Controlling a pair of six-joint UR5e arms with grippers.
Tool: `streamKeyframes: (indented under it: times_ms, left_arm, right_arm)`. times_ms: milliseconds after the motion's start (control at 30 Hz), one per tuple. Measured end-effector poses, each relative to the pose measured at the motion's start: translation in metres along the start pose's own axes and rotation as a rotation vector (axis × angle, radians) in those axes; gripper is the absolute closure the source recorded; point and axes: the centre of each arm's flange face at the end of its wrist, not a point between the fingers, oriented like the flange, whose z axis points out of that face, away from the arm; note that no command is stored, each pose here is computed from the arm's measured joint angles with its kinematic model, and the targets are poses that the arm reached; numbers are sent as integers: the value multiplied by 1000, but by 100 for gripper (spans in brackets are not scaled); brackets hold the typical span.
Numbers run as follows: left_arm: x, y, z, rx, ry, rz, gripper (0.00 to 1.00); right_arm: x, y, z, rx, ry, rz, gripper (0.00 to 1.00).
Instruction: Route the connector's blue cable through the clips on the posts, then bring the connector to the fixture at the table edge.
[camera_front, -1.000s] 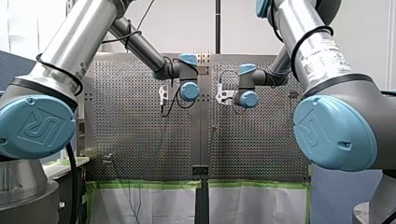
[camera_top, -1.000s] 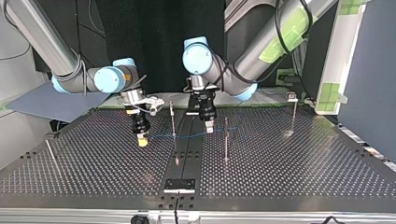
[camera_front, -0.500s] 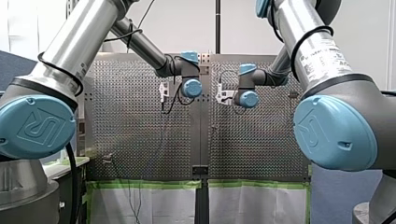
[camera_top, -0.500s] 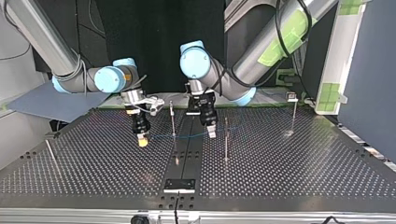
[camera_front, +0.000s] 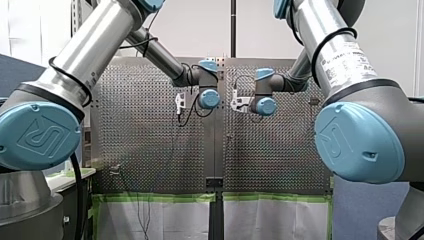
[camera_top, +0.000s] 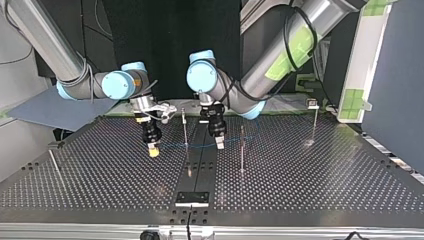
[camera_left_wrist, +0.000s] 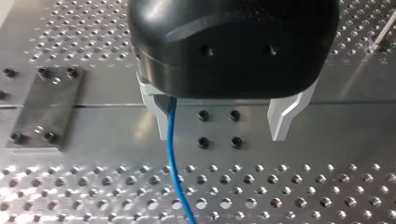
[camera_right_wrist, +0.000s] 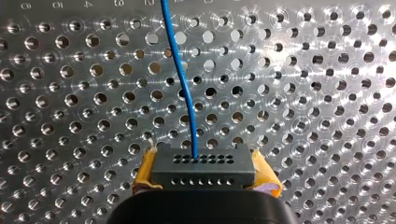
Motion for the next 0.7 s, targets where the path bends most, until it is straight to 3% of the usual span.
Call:
streamKeyframes:
  times_ms: [400, 567, 700]
  left_arm:
    - [4, 5, 12, -47, 3, 12, 0]
    - [2, 3, 11, -45, -1, 9, 0]
    - [0, -2, 7, -33, -6, 5, 0]
  right_arm:
    - [0, 3, 0, -3, 2, -1, 100]
    - [0, 4, 0, -7, 1, -4, 100]
    - [0, 7, 0, -31, 1, -12, 100]
